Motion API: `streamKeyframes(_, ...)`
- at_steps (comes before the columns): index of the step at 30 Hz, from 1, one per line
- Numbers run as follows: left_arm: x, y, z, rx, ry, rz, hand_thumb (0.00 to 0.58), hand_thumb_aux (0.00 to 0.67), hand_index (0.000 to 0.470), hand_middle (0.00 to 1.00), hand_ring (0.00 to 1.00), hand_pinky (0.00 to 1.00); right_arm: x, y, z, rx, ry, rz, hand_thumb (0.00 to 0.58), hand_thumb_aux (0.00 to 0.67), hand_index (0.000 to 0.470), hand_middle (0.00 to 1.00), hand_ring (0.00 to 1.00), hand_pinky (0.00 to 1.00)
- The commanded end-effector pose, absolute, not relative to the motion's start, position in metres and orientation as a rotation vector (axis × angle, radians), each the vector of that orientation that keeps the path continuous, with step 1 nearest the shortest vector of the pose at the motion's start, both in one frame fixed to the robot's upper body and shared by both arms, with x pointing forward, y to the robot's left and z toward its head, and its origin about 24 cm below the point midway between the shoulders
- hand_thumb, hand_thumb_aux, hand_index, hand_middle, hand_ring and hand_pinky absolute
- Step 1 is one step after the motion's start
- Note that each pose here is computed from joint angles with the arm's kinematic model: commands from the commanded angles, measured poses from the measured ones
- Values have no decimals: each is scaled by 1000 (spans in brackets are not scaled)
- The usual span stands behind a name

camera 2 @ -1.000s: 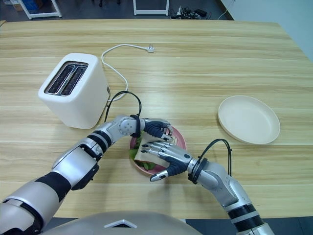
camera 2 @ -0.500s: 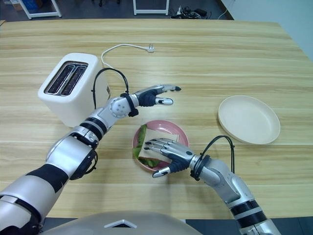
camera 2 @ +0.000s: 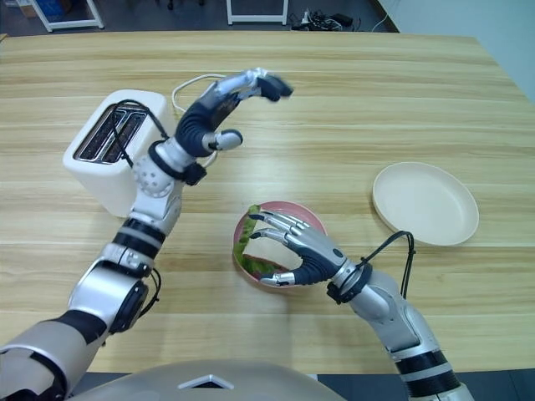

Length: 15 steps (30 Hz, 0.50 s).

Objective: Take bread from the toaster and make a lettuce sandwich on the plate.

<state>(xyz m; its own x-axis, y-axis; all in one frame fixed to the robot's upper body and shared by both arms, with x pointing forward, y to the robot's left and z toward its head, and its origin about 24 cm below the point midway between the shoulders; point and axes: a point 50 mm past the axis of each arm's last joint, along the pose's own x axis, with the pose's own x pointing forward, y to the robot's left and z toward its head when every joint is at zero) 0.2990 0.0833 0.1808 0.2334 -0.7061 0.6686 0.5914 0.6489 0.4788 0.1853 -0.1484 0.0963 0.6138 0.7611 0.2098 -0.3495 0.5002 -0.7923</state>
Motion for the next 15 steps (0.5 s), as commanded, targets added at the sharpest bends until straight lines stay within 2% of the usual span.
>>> streamKeyframes(1,230,116,157,1,-898,-1278,580,670,470,1000,1000,1000,163,-151,124,-560,-687,765,579,641,450,298,298,298)
streamKeyframes(2,218,122,150,5,-842,-1355,580,670,470,1000,1000,1000,158,-150,123,-542,-675,807,580,670,470,1000,1000,1000)
streamKeyframes(4,197,132,133,48,-720,-1508,580,670,470,1000,1000,1000,147,-148,116,-520,-627,906,580,670,470,1000,1000,1000)
streamKeyframes(6,174,142,108,173,-567,-1679,580,670,470,1000,1000,1000,134,-147,102,-533,-543,1033,580,670,470,1000,1000,1000)
streamKeyframes(8,162,148,88,290,-437,-1774,580,670,470,1000,1000,1000,123,-149,85,-574,-442,1148,580,670,470,1000,1000,1000)
streamKeyframes(11,157,150,60,409,-285,-1813,580,670,470,1000,1000,1000,115,-157,56,-667,-269,1267,580,670,470,1000,1000,1000)
streamKeyframes(15,163,142,28,565,-176,-1778,580,670,470,1000,1000,1000,122,-167,28,-797,-105,1267,580,670,470,1000,1000,1000)
